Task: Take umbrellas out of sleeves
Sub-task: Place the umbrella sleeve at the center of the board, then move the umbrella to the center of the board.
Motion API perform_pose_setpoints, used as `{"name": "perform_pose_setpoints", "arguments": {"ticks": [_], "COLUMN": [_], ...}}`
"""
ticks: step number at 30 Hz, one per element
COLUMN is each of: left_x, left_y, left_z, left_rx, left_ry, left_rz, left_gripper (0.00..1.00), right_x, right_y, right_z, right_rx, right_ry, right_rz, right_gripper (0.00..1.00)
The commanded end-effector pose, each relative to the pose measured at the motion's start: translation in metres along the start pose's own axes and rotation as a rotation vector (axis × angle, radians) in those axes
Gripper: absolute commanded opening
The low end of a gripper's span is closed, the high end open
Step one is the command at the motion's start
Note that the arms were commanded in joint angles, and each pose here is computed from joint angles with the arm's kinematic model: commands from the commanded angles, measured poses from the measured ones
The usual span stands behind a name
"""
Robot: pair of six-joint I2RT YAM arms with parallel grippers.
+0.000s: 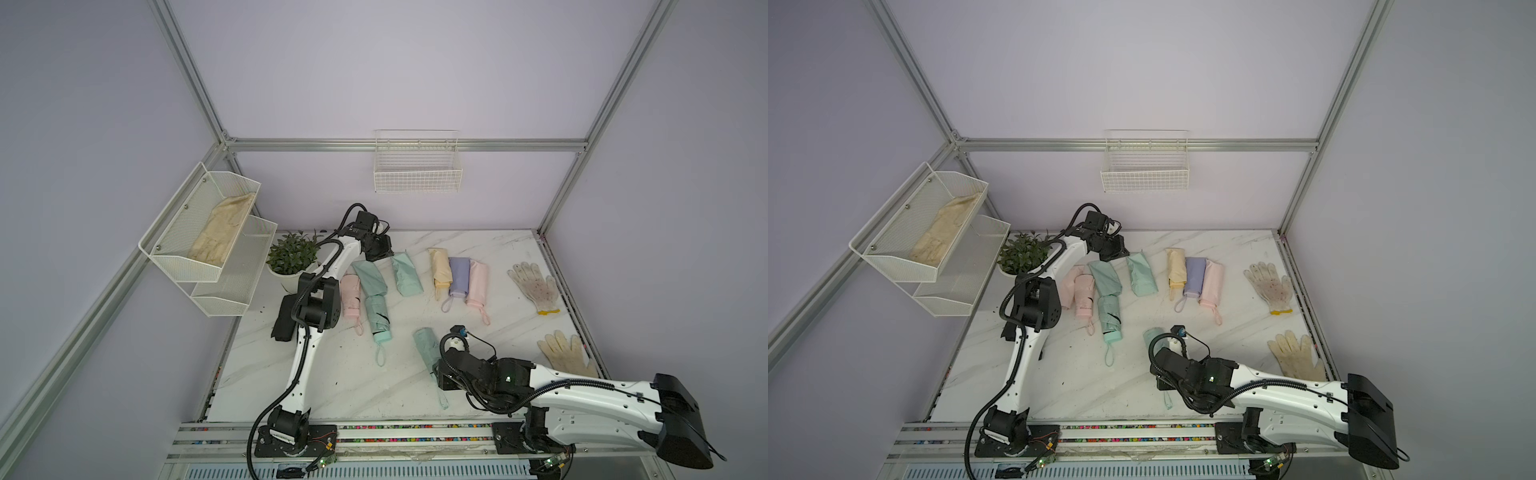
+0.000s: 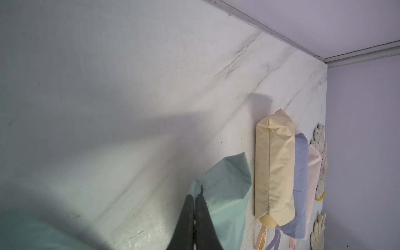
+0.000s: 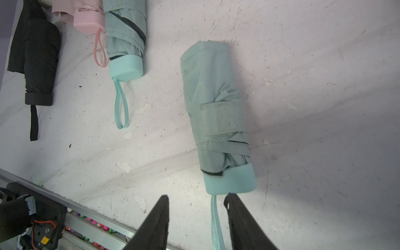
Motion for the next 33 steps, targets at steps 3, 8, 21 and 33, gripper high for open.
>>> {"name": "perform_pose_setpoints", "arguments": {"ticks": [3,8,21,33], "left_x": [0.033,0.043,-0.007,-0.040], "left_y": [-0.025,-0.060,-0.145,-0.150], "left_z": [-0.016,-0.023,-0.082,-0.088], "left_rx": [-0.043,0.022,-0.040,-0.071], "left_ry": [0.051,0.074,0.118,0.134], "left_rz": [-0.112,-0.157,-0.163,-0.110], "left_gripper": [0.68,0.76,0.74,0.74], "right_x": [-0.004,-0.014,-0.030,0.044], "right_y": [0.009,0.020,0.041,0.097], "right_z": [-0.014,-0.023,-0.025,0.015], "right_rx": [-0.060,-0.111,-0.130,-0.084], "right_ry": [0.001,0.010,-0.018,-0.030], "right_rz": [0.007,0.055,0.141,0.095], "right_gripper": [0.47,0.51,0.52,0.50]}}
Point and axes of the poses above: each gripper's point midway between its finger pads, its own y axis out along the fingers, its own z axis along the line the jaws close on, x = y × z, the point moved 4 cm from there along -y, back along the fingers, and after that the axes turned 12 degrees about y, right-handed, at the moved point
